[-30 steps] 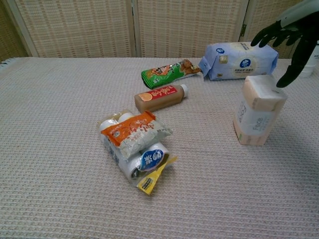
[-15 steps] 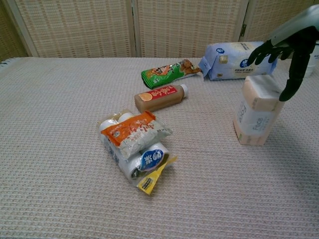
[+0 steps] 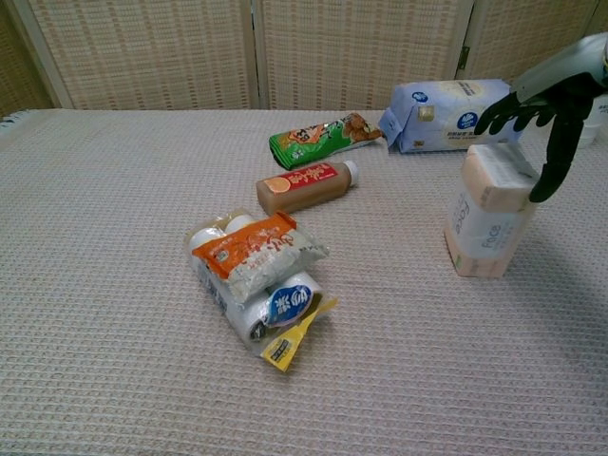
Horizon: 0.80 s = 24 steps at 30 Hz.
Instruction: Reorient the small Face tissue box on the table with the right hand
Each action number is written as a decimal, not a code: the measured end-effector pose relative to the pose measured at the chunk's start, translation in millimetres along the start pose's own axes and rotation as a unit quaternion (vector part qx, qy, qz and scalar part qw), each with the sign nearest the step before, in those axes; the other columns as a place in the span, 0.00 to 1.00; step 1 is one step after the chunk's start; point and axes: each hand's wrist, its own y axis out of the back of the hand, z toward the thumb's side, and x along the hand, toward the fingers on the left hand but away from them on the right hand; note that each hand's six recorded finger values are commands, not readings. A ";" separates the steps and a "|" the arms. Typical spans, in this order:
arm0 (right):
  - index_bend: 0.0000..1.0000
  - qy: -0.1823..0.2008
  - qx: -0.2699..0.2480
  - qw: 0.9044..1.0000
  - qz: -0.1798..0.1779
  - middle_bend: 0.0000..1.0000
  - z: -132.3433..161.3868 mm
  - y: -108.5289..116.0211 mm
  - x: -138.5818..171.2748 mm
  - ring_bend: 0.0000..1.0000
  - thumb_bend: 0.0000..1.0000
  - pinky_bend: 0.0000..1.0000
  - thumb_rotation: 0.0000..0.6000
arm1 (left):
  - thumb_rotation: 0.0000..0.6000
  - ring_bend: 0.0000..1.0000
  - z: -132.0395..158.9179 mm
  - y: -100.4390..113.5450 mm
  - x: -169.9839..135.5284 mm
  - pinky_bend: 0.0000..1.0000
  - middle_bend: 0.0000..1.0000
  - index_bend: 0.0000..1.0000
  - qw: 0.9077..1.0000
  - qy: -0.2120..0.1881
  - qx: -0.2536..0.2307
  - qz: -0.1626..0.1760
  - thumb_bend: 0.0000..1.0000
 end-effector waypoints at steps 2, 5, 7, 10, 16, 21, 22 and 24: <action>0.00 0.001 -0.001 1.000 0.000 0.00 0.0 -1.5 -1.8 0.00 0.00 0.00 1.00 | 1.00 0.00 -0.2 0.2 0.0 0.12 0.00 0.25 1.000 0.000 -0.001 0.000 0.49; 0.00 -0.001 0.000 1.000 0.001 0.01 -0.6 -3.5 -4.4 0.01 0.00 0.00 1.00 | 1.00 0.00 -0.6 0.5 0.2 0.12 0.00 0.25 1.000 0.000 -0.001 0.001 0.49; 0.00 -0.001 -0.001 1.000 0.002 0.03 -0.6 -4.5 -5.7 0.03 0.00 0.00 1.00 | 1.00 0.00 -0.9 0.6 0.3 0.12 0.00 0.25 1.000 0.001 -0.002 0.001 0.49; 0.00 -0.001 0.000 1.000 0.000 0.06 -0.1 -4.8 -7.1 0.06 0.00 0.00 1.00 | 1.00 0.00 -1.5 0.7 0.4 0.12 0.00 0.25 1.000 0.001 -0.002 0.001 0.49; 0.00 -0.001 0.000 1.000 -0.009 0.15 0.8 -3.6 -8.2 0.15 0.00 0.00 1.00 | 1.00 0.00 -1.8 0.8 0.7 0.12 0.00 0.25 1.000 0.001 -0.003 0.001 0.49; 0.00 -0.002 -0.002 1.000 -0.013 0.19 0.7 -3.9 -8.9 0.20 0.00 0.00 1.00 | 1.00 0.00 -1.8 1.0 0.6 0.12 0.00 0.25 1.000 0.001 -0.003 0.001 0.48; 0.00 -0.002 -0.001 1.000 -0.014 0.19 0.7 -4.0 -9.3 0.20 0.00 0.00 1.00 | 1.00 0.00 -1.6 1.0 0.5 0.12 0.00 0.25 1.000 0.001 -0.004 0.001 0.48; 0.00 -0.001 -0.002 1.000 -0.016 0.21 1.0 -3.8 -9.6 0.21 0.00 0.00 1.00 | 1.00 0.00 -1.9 1.0 0.5 0.12 0.00 0.25 1.000 0.002 -0.004 0.001 0.48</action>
